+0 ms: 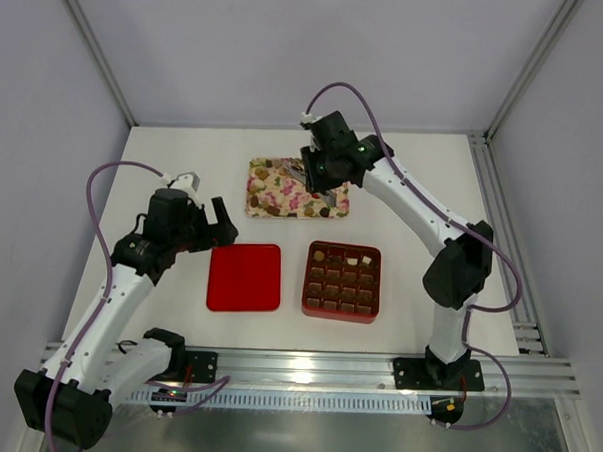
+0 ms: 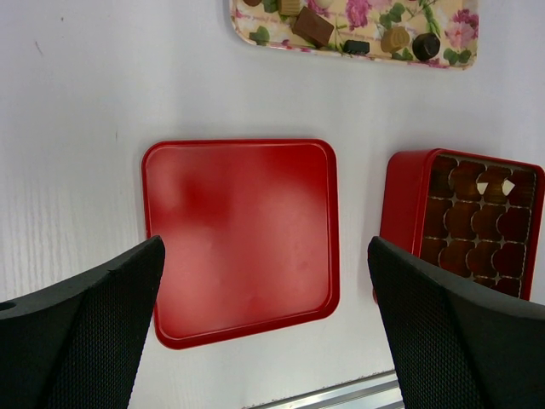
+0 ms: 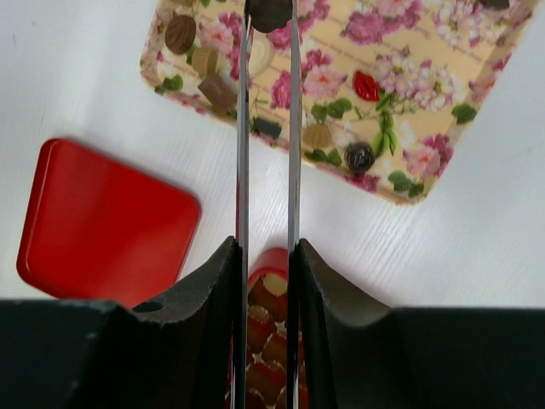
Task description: Pack the chocolate
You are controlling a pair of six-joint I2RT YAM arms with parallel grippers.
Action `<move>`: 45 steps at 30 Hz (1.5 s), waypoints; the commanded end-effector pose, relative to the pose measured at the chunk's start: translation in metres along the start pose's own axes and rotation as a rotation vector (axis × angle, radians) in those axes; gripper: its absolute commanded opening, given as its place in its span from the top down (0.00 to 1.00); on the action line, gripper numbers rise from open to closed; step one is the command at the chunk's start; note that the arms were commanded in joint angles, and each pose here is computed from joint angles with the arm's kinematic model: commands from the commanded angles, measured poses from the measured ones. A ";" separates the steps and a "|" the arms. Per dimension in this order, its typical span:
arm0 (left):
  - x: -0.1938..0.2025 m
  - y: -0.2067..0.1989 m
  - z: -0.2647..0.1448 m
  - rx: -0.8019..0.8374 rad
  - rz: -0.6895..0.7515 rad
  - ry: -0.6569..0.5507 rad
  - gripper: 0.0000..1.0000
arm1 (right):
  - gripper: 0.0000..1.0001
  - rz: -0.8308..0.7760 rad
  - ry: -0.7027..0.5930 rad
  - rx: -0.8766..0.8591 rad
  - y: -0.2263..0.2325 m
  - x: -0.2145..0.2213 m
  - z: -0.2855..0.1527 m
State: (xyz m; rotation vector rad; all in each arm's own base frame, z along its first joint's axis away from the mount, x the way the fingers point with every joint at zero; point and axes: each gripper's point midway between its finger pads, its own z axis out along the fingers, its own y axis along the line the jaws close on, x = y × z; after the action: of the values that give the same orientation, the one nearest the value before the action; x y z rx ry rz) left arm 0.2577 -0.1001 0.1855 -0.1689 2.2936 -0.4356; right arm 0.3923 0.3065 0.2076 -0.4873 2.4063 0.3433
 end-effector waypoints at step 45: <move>-0.011 0.000 -0.003 -0.010 0.003 -0.034 0.00 | 0.68 0.126 0.089 -0.173 0.010 0.220 -0.143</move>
State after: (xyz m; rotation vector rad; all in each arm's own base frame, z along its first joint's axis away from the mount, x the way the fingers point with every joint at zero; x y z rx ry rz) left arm 0.2582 -0.0990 0.1849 -0.1729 2.2941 -0.4270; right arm 0.1451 0.1958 0.1704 -0.4582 2.5511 0.5754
